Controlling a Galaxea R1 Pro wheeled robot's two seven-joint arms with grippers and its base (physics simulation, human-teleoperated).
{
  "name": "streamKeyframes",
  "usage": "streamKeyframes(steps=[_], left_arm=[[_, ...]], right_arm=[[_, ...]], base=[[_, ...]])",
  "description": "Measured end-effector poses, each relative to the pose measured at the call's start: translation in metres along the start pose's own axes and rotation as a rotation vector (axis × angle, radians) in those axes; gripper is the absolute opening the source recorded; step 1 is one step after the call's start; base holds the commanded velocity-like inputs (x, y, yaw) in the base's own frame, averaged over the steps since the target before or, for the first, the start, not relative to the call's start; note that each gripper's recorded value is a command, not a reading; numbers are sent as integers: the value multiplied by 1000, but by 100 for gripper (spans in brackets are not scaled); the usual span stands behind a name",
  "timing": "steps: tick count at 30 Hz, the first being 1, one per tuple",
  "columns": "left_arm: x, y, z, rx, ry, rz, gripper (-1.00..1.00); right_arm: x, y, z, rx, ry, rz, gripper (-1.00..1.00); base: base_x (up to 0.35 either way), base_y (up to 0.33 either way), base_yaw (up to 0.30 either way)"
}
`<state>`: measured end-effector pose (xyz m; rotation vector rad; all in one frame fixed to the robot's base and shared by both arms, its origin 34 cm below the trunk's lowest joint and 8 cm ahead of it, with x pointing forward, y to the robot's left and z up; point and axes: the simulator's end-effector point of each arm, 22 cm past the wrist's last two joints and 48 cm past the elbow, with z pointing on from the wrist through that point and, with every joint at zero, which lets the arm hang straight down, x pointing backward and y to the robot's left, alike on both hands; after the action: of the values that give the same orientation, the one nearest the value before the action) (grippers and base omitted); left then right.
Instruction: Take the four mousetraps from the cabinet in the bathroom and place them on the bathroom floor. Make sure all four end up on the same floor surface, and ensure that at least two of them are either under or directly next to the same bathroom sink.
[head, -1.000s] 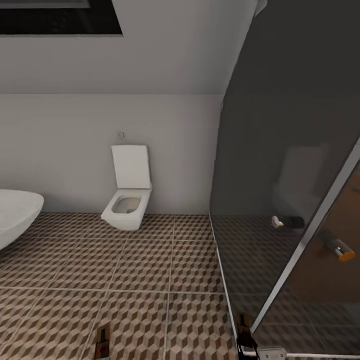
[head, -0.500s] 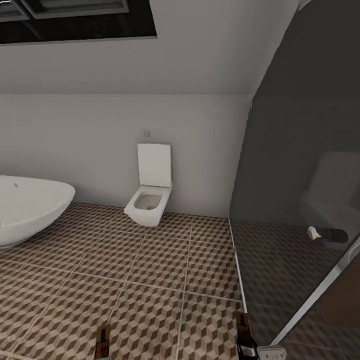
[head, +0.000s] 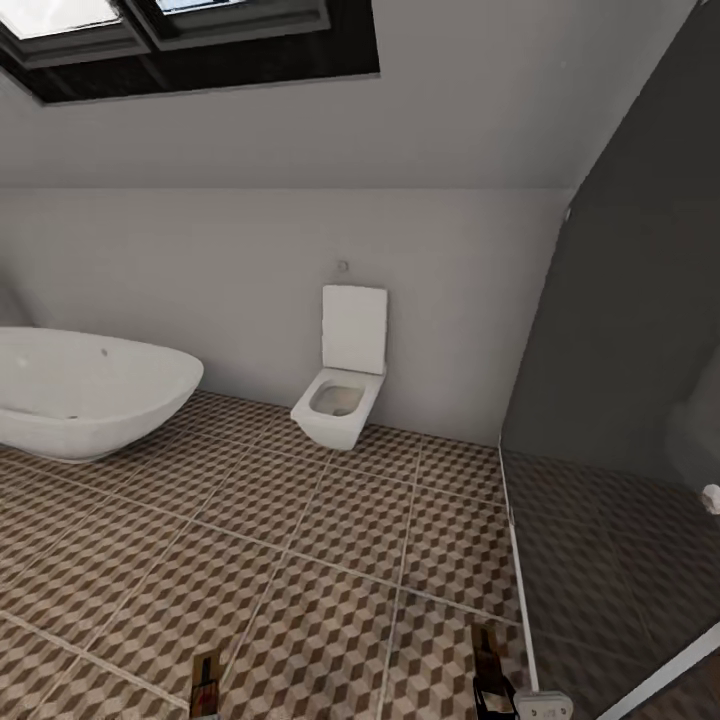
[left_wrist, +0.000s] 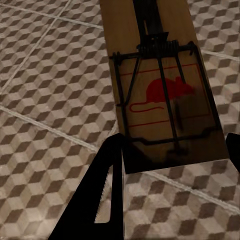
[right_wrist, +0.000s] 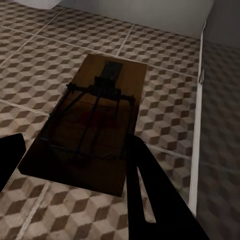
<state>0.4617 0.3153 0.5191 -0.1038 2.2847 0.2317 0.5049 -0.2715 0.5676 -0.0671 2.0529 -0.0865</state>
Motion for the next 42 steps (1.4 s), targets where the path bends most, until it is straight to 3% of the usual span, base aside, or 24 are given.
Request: streamKeyframes(steps=[42], left_arm=[[0,-4,0,5,1,-2,-100]], right_arm=[[0,0,0,0,0,0,-100]], base=[[0,0,287]])
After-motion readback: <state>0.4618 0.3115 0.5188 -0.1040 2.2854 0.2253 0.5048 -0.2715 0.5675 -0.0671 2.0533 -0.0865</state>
